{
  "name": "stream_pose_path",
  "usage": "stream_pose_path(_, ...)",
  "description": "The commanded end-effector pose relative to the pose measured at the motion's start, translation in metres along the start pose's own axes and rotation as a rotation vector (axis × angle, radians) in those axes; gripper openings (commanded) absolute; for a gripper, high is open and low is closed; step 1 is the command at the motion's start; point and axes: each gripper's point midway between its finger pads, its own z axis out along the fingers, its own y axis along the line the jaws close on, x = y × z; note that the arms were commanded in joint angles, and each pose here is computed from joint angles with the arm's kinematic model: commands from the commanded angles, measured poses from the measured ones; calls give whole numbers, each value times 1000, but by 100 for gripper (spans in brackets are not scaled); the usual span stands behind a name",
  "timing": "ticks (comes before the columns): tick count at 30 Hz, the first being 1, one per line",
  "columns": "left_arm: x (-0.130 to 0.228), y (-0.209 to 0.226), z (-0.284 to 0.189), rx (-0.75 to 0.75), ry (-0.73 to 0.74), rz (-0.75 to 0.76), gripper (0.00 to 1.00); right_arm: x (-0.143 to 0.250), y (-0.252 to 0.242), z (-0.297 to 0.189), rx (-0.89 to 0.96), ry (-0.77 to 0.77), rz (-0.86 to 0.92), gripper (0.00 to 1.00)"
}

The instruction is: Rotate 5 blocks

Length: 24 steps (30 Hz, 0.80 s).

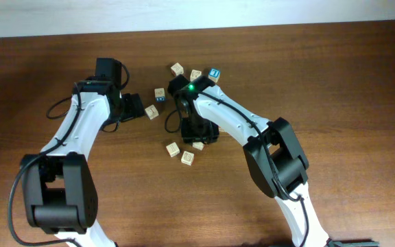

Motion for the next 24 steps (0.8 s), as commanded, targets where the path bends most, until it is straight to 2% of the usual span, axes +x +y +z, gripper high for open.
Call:
stream_pose_path(1,-6,-2,-2,8,-11,-15,99,7,0,2,8,19,12,47)
stream_pose_path(9,-6,-2,-2,7,-11,-15,99,-12,-4,1,43,-68,6,29)
stream_pose_path(17,-6,-2,-2,7,-11,-15,99,-52,-23,-5,77,-200,-42,27)
stream_pose_path(24,-6,-2,-2,7,-11,-15,99,-68,-49,-8,100,-225,32,27)
